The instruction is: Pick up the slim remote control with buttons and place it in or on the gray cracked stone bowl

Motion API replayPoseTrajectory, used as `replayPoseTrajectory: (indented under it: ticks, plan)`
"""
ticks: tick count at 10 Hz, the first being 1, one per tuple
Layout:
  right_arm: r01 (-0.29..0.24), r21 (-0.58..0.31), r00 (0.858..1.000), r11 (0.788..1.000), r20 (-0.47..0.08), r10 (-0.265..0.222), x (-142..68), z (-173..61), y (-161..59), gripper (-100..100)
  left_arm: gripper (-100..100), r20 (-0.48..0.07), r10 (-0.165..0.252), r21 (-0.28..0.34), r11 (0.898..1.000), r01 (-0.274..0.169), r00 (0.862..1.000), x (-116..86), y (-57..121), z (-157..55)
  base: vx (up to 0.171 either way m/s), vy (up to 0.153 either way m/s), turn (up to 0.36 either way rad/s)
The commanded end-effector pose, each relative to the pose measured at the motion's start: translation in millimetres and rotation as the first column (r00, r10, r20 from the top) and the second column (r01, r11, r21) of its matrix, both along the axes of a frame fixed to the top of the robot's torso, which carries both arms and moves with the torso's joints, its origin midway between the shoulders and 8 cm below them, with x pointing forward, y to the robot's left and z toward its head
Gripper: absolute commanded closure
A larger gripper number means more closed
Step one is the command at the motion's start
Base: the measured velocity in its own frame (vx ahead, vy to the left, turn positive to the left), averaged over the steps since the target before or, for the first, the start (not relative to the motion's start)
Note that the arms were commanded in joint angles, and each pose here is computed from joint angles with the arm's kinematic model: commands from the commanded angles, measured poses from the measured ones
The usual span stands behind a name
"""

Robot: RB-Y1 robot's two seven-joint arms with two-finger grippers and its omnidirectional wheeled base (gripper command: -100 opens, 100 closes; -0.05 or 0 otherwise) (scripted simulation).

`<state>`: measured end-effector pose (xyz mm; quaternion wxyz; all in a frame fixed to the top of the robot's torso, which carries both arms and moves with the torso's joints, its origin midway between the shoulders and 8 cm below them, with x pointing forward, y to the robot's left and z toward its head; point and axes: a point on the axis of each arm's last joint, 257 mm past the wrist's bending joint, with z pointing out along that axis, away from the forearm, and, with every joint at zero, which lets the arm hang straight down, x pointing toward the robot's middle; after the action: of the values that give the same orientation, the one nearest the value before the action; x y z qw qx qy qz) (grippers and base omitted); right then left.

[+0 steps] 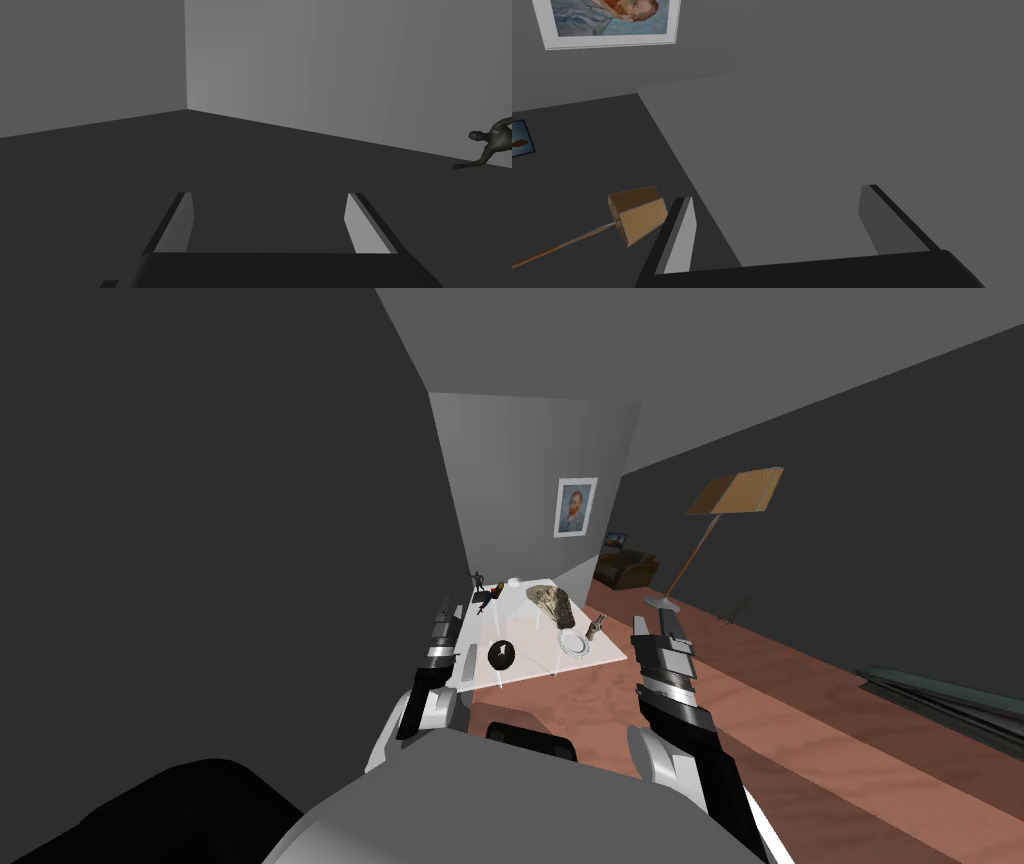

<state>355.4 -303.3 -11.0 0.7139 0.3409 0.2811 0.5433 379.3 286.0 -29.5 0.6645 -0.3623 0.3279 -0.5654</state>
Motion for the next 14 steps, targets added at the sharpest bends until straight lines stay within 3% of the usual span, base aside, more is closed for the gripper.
replayPoseTrajectory:
  ticks: [1, 5, 6, 8, 14]
  plan:
    - [0.0, 0.0, 1.0, 1.0, 0.0, 0.0, 0.0, 0.0, 0.0, 0, -100, -0.02, -0.035, 0.016, 0.999, 0.035, 0.999, 2.9, -6.8, -7.8, -0.027, -0.023, -0.139]
    - [0.0, 0.0, 1.0, 1.0, 0.0, 0.0, 0.0, 0.1, 0.1, 0, -100, -0.101, -0.137, 0.033, 0.989, 0.141, 0.985, 9.9, -26.6, -41.1, -0.066, -0.042, -0.16]
    - [0.0, 0.0, 1.0, 1.0, 0.0, 0.0, 0.1, 0.1, 0.1, 0, -100, -0.104, -0.14, 0.04, 0.989, 0.145, 0.985, 9.8, -26.9, -41.3, 0.006, -0.008, -0.035]
    - [0.0, 0.0, 1.0, 1.0, 0.0, 0.0, 0.0, 0.0, 0.0, 0, -100, -0.17, -0.203, 0.032, 0.977, 0.211, 0.964, 11.6, -39.0, -69.7, 0.029, -0.038, -0.109]
    - [0.0, 0.0, 1.0, 1.0, 0.0, 0.0, 0.0, 0.0, 0.0, 0, -100, -0.173, -0.206, 0.041, 0.976, 0.216, 0.963, 11.4, -39.2, -70.1, 0.003, -0.004, -0.011]
